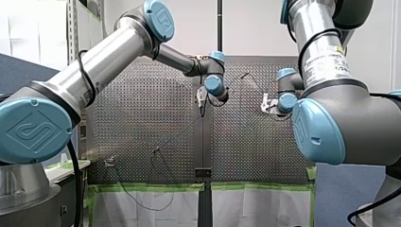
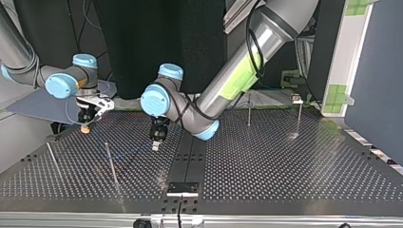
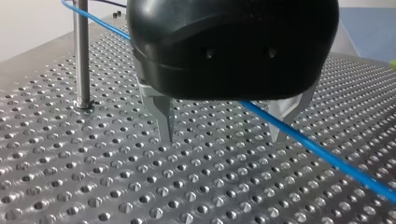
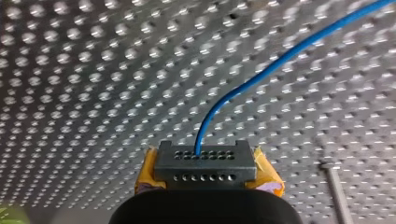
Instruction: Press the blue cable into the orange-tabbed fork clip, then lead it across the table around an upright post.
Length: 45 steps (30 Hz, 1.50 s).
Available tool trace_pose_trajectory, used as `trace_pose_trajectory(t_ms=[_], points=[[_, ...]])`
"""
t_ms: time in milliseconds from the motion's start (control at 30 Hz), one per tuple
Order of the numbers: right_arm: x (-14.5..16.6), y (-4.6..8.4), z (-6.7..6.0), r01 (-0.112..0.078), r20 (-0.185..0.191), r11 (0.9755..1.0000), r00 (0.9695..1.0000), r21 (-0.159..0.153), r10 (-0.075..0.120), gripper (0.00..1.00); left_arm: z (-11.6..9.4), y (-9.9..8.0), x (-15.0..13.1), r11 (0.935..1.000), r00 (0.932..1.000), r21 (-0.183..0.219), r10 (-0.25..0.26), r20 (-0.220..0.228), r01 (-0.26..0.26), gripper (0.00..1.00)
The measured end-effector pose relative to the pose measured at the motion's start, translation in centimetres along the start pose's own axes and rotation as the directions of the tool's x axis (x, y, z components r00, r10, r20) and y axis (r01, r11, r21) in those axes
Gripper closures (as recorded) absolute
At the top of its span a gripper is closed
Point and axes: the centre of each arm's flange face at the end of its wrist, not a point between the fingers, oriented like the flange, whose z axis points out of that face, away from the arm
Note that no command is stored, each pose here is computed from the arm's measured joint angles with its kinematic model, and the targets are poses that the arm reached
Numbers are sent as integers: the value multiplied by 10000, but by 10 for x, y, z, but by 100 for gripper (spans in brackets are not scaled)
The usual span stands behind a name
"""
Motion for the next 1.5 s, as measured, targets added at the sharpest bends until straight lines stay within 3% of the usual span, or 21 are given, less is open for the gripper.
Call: trace_pose_trajectory(t_ms=[333, 533, 667, 867, 967, 1067, 1167, 1300, 1500], points=[[-41, 10, 9, 37, 481, 9998, 9988, -189, -28, 100, 2, 4, 1, 10000, 10000, -80, -26, 9, 26, 0], [-66, 21, 4, -212, 561, 9990, 9981, -399, 235, 100, 5, 9, 2, 9998, 10000, -187, -87, 26, 87, 0], [-82, 32, 4, -259, 589, 9982, 9978, -537, 290, 100, 10, 13, 13, 9994, 9999, -330, -89, -72, 87, 0], [-109, 52, 11, 52, 648, 9968, 9979, -797, 0, 100, 15, 14, 22, 9986, 9999, -500, -158, 60, 161, 0], [-123, 66, 14, 247, 702, 9951, 9974, -958, -180, 100, 16, 16, 21, 9981, 9997, -581, -202, 137, 209, 0], [-139, 85, 20, 313, 722, 9934, 9971, -1103, -234, 100, 17, 17, 21, 9978, 9996, -612, -237, 179, 248, 0], [-154, 104, 25, 229, 732, 9926, 9972, -1193, -142, 100, 18, 17, 20, 9974, 9992, -641, -326, 240, 341, 0], [-176, 128, 30, -48, 701, 9902, 9974, -1397, 147, 100, 18, 17, 20, 9967, 9987, -687, -412, 285, 431, 0], [-205, 141, 33, -258, 670, 9874, 9971, -1563, 367, 100, 17, 17, 20, 9961, 9986, -749, -434, 303, 455, 0]])
